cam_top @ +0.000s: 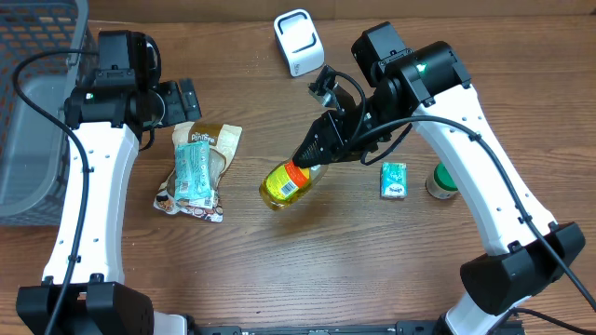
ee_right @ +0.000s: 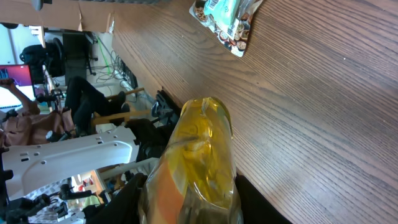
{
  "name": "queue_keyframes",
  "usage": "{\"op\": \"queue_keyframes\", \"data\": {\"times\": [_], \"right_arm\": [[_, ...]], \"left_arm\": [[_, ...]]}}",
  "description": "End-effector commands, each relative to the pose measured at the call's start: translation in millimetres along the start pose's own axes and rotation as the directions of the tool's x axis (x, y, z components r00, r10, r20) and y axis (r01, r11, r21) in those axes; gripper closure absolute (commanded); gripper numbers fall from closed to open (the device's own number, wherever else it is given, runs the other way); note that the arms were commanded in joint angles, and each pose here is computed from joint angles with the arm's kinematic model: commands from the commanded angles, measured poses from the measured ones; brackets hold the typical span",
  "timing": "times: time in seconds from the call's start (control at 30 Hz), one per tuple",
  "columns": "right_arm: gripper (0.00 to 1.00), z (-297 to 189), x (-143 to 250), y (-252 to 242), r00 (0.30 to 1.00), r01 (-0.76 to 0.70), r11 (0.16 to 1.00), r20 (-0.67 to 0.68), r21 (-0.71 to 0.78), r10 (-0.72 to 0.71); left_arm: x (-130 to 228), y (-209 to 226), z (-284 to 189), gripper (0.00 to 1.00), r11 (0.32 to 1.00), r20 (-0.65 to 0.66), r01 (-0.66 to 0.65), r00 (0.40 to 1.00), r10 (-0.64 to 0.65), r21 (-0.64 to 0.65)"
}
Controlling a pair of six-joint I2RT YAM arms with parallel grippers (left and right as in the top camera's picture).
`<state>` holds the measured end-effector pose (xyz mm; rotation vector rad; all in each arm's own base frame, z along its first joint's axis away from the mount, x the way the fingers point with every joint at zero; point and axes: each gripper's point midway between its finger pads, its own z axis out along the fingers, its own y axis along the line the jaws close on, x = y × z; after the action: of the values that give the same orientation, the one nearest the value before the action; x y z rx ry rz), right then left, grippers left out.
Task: Scan the item barcode
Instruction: 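Lift and tilt the oil bottle with the right gripper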
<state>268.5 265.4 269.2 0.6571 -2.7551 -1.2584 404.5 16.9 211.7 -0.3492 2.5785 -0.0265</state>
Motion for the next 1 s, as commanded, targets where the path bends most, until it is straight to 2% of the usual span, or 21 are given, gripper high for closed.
{"op": "queue_keyframes", "data": {"times": [0.0,0.63,0.97], "right_arm": [[0.78,-14.3,2.2,21.4,0.998,0.057,0.997,0.044,-0.043,-0.055],[0.77,-13.0,2.8,19.8,0.998,0.052,0.998,0.040,-0.042,-0.050],[0.78,-3.6,6.1,-2.6,1.000,0.017,0.999,0.016,0.039,-0.018]], "left_arm": [[-5.7,-5.1,-4.0,0.01,1.000,0.016,0.001,1.000,-0.001,0.012],[-5.7,-5.1,-4.0,0.00,1.000,0.016,0.001,1.000,-0.001,0.012],[-5.7,-5.1,-4.0,0.01,1.000,0.016,0.001,1.000,-0.001,0.012]]}}
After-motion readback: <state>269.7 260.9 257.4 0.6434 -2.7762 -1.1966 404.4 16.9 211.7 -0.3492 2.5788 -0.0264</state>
